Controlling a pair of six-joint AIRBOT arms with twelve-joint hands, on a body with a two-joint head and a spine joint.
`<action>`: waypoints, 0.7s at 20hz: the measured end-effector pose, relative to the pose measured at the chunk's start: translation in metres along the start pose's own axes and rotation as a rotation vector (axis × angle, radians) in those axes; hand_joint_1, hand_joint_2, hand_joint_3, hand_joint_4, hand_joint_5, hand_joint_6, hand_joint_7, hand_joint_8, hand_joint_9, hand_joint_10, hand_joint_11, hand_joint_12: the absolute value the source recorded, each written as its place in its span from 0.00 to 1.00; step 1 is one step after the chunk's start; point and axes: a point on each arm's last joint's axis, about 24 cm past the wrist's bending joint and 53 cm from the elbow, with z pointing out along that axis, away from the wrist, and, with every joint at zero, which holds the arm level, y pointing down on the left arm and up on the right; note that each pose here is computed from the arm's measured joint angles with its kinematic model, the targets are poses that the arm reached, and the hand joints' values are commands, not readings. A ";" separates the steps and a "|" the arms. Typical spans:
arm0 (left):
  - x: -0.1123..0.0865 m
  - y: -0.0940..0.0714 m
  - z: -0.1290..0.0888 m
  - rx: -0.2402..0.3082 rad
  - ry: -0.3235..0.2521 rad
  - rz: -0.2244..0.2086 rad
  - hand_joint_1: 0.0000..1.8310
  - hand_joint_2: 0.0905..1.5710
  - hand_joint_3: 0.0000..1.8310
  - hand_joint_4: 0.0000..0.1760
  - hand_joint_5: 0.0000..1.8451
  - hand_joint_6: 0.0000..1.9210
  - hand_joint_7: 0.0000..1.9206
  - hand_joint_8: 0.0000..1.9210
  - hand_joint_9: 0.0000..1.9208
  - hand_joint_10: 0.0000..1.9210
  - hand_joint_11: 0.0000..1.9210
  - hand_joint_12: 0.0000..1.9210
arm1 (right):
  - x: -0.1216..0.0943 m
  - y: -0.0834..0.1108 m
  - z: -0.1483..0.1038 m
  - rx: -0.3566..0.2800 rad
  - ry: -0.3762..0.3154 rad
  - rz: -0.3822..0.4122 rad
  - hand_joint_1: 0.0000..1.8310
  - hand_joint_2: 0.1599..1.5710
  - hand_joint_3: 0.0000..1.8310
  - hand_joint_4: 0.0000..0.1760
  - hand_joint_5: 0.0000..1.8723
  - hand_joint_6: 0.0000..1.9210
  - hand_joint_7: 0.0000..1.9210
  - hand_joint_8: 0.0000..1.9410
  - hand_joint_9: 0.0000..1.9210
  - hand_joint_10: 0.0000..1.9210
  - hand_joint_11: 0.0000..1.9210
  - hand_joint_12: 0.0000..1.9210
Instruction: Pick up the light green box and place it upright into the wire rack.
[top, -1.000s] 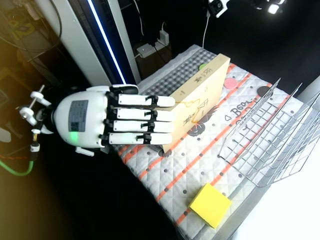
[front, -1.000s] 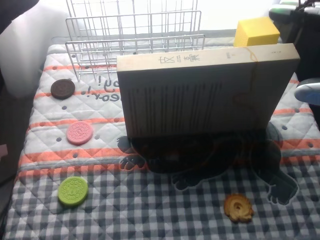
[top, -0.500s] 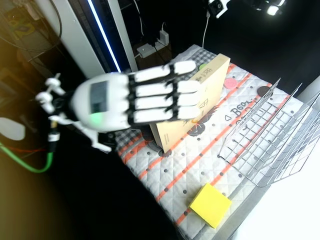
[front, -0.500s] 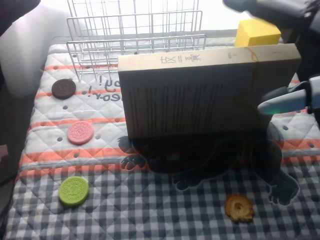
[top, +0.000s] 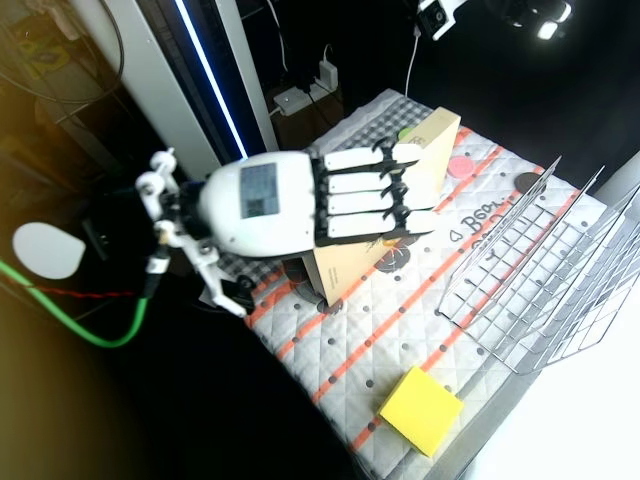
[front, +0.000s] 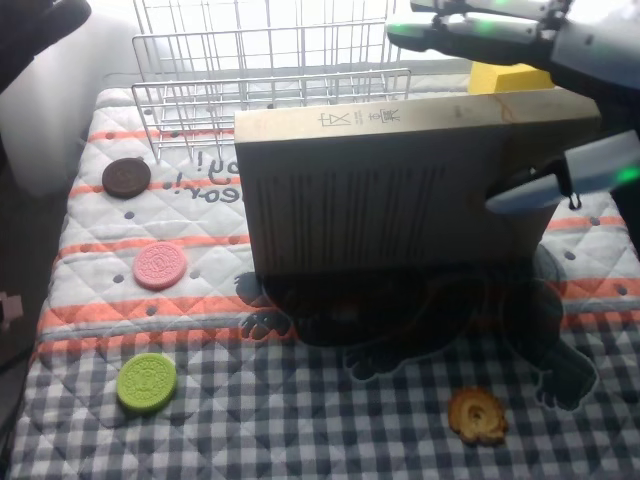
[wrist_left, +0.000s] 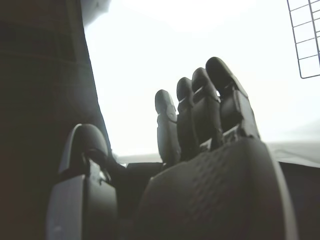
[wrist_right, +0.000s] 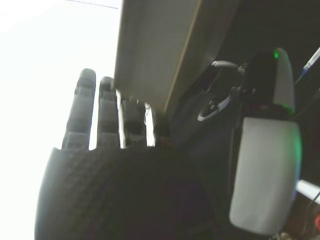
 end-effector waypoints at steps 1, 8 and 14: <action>0.000 0.001 0.000 -0.002 0.000 0.000 0.28 0.65 0.00 0.46 0.25 0.00 0.18 0.00 0.16 0.00 0.00 0.45 | -0.001 0.001 0.003 0.001 0.004 -0.013 0.43 0.53 0.00 0.68 0.05 0.00 0.08 0.01 0.06 0.01 0.02 0.01; 0.001 0.005 0.001 -0.015 0.005 0.001 0.30 0.64 0.00 0.39 0.25 0.00 0.17 0.00 0.15 0.00 0.00 0.44 | 0.018 -0.011 0.019 0.022 0.106 -0.160 0.38 0.51 0.00 0.66 0.07 0.00 0.08 0.00 0.08 0.00 0.08 0.02; 0.001 0.005 0.001 -0.013 0.007 0.004 0.32 0.64 0.00 0.36 0.26 0.00 0.17 0.00 0.16 0.00 0.00 0.46 | 0.026 -0.025 0.024 0.042 0.127 -0.172 0.46 0.61 0.00 0.21 0.24 0.01 0.27 0.01 0.25 0.01 0.19 0.10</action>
